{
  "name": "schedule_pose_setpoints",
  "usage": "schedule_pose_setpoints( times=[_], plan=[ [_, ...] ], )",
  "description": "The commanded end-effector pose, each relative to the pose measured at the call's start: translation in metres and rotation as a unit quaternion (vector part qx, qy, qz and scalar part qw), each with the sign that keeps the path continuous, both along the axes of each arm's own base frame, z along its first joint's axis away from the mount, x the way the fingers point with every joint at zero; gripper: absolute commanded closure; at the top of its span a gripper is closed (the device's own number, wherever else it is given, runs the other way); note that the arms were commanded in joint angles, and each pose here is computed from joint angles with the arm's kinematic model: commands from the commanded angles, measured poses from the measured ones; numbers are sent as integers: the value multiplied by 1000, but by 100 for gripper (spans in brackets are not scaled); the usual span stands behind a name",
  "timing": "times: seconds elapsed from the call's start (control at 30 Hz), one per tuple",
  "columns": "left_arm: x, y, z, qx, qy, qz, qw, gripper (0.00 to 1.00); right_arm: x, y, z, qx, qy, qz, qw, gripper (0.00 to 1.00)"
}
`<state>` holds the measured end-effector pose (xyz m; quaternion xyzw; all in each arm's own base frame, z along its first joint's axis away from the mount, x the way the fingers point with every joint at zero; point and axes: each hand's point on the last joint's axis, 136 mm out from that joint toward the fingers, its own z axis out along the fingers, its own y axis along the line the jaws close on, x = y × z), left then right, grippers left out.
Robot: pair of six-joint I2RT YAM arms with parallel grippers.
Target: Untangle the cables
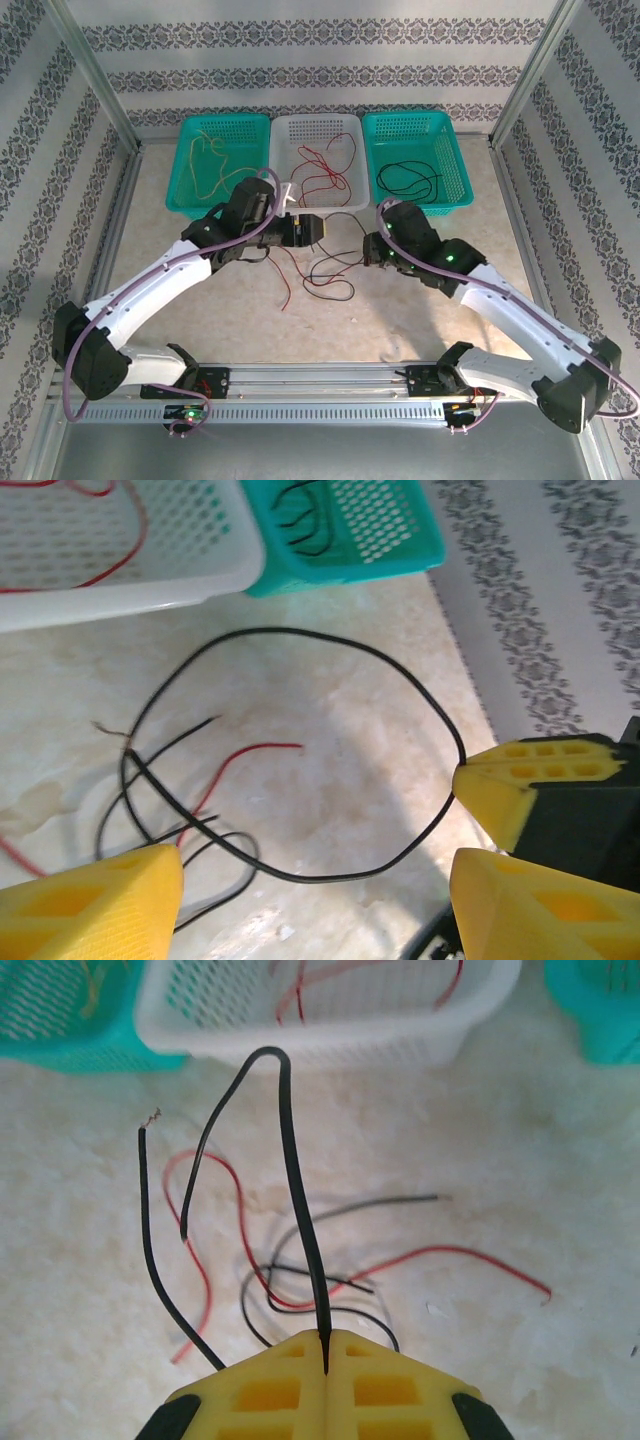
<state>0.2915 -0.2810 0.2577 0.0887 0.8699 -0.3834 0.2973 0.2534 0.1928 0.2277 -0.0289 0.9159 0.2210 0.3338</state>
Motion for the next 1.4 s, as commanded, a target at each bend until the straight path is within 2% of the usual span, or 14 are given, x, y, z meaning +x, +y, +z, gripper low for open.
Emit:
schedule_pose_setpoints(
  times=[0.0,0.27,0.6,0.8,1.03,1.1,1.17,1.37],
  plan=[
    [-6,-26,36,-24,-64,-58,996,27,-3,-10,41,-6,-41,-6,999,100],
    [-19,-41,36,2,-73,-95,993,27,-4,-10,100,35,-94,-11,995,100],
    [-21,-32,29,11,-68,-74,995,30,-6,-8,141,82,-128,-9,988,100],
    [-18,-25,24,18,-68,-54,996,28,-3,-10,154,80,-144,-15,986,100],
    [-20,-11,29,28,-89,-33,995,17,20,-30,176,73,-148,-58,985,100],
    [-20,-6,32,34,-98,-26,994,12,32,-40,185,77,-151,-76,983,100],
    [-18,-1,32,44,-104,-16,993,2,46,-51,187,80,-143,-94,982,100],
    [-13,12,25,73,-111,7,991,1,95,-90,187,70,-129,-152,977,100]
  ],
)
